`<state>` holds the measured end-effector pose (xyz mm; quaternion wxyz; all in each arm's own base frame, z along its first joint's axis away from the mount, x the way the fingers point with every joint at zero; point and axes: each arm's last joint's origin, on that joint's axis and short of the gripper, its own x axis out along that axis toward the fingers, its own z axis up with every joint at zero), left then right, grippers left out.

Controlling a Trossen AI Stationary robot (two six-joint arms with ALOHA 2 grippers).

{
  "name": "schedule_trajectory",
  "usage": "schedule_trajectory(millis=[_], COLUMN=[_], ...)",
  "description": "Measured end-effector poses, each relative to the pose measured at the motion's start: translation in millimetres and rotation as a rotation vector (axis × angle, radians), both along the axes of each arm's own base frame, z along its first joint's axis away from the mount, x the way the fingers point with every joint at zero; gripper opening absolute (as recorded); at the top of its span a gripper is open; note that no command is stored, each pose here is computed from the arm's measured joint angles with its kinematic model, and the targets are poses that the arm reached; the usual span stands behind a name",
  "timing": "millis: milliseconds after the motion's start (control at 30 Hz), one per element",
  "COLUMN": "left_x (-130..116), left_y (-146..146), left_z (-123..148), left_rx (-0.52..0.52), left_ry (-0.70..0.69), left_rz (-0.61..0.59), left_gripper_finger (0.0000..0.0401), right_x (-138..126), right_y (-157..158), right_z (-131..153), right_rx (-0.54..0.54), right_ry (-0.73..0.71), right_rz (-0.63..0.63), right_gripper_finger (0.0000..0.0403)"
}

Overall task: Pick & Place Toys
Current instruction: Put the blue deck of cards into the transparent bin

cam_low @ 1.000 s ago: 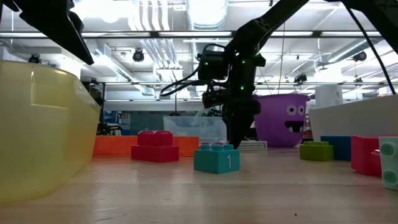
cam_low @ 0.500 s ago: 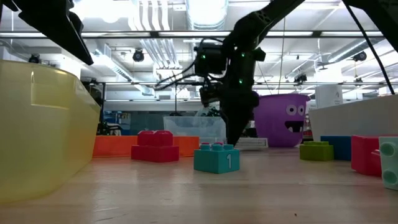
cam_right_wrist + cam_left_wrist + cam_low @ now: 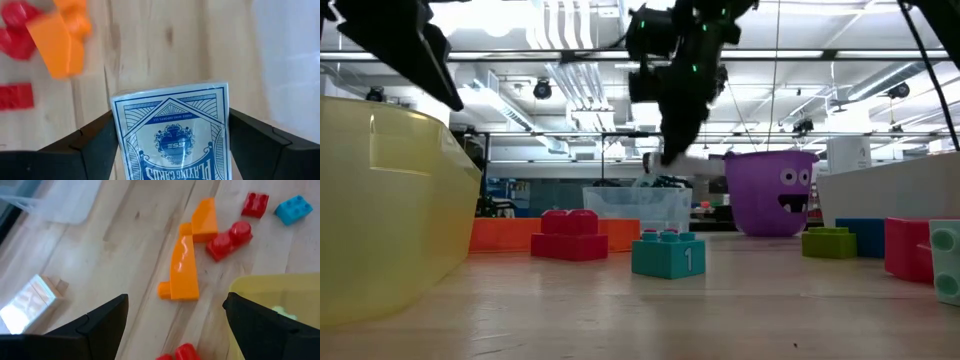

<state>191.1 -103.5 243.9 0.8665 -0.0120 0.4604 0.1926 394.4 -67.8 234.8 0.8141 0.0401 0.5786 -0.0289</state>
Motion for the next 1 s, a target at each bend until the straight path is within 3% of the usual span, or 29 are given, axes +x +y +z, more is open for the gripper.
schedule_trajectory(millis=[233,467,667,1000], left_x=[-1.2,4.1,6.2,5.7], left_y=[0.8,-2.5,-3.9,-3.4], left_z=[-8.3,-3.6,-1.6,-2.1], left_rx=[-0.003,-0.001,0.019,0.027], left_ry=[0.010,-0.028,-0.039,-0.028], left_rz=[-0.001,-0.059,-0.117,-0.126], left_gripper_finger=[0.0326,0.0326,0.0326,0.0326], right_x=[4.1,13.4,24.2,32.8], right_y=[-25.8,-72.4,-103.1,-139.5], right_z=[47.8,64.3,60.3,29.2], right_rx=[-0.026,0.000,0.007,0.041], right_ry=[-0.131,-0.147,-0.096,-0.015], right_rz=[-0.044,-0.121,-0.120,-0.102], right_gripper_finger=[0.0306,0.0306,0.0306,0.0306])
